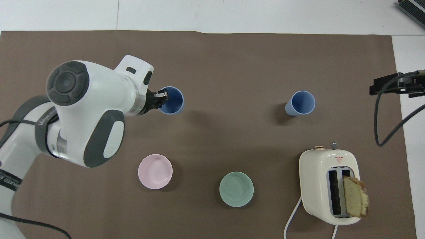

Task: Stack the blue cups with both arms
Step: 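Carry the blue cup with the left gripper toward the table center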

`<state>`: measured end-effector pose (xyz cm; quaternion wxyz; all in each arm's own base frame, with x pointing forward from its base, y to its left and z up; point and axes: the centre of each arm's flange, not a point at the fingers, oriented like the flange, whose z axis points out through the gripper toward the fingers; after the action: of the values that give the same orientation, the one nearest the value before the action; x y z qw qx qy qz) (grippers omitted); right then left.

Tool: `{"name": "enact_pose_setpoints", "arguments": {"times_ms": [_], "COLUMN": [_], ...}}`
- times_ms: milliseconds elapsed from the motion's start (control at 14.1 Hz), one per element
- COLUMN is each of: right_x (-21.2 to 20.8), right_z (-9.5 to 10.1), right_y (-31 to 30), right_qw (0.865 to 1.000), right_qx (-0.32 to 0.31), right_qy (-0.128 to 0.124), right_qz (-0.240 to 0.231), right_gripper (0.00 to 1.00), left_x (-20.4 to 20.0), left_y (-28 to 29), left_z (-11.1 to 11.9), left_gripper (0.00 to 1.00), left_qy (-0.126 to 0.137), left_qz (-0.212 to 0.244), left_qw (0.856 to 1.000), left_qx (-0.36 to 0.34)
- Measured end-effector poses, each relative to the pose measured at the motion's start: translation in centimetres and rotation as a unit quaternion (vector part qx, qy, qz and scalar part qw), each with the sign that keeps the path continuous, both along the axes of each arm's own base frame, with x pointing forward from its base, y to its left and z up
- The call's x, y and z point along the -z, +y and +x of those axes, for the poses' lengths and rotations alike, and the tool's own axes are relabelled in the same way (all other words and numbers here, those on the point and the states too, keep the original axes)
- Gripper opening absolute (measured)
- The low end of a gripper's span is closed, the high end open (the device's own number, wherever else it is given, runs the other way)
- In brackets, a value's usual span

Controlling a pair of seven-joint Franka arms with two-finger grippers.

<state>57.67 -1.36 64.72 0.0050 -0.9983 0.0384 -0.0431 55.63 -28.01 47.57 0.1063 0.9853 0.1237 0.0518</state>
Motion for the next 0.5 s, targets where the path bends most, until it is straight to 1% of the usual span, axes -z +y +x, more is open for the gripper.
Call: {"name": "enact_pose_setpoints", "arguments": {"times_ms": [142,284,496], "right_x": [0.1,0.1,0.1], "right_z": [0.0,0.0,0.1], "right_y": [0.0,0.0,0.0], "right_qw": [1.000,1.000,1.000], "right_qx": [0.000,0.000,0.000], "right_qy": [0.001,-0.001,-0.001], "right_qz": [0.000,0.000,0.000], "right_gripper": [1.00,1.00,1.00], "left_x": [2.1,3.8,5.7], "left_y": [-2.8,-3.7,-4.7], "left_z": [-0.3,-0.3,-0.2], "left_gripper": [0.04,0.04,0.04], "left_qy": [-0.001,0.006,0.008], "left_qz": [-0.006,-0.005,-0.005], "left_qw": [1.000,1.000,1.000], "left_qx": [0.003,0.007,0.012]}}
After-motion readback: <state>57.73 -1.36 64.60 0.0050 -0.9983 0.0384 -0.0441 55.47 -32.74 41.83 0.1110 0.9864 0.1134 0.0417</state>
